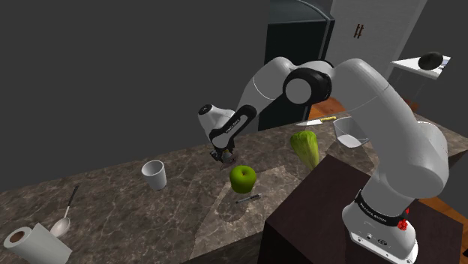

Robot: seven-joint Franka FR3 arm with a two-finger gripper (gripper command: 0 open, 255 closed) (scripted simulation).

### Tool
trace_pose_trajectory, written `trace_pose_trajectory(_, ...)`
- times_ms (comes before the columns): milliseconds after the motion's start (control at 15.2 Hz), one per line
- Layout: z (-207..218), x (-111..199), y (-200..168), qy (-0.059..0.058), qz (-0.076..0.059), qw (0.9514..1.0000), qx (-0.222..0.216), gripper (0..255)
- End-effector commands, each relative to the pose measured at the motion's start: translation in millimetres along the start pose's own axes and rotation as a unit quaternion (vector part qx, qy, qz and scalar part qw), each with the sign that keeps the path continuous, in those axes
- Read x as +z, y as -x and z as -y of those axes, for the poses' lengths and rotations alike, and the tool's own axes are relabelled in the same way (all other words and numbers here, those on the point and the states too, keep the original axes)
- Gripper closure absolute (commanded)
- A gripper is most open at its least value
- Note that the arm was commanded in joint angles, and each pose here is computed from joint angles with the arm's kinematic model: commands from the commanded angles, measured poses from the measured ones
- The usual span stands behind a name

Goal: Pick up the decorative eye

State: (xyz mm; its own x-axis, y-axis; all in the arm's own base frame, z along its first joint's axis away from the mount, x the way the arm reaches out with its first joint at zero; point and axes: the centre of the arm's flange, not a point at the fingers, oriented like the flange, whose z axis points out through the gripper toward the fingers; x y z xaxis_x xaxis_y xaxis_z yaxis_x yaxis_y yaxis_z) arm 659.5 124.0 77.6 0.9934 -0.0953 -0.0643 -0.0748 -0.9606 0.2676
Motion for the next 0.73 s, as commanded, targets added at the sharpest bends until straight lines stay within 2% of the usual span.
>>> trace_pose_trajectory(0,0,0,0,0.0,0.0,1.0,0.0,255)
trace_pose_trajectory(132,0,1,1,0.0,0.0,1.0,0.0,255)
trace_pose_trajectory(660,-11,-40,3,0.0,0.0,1.0,0.0,255)
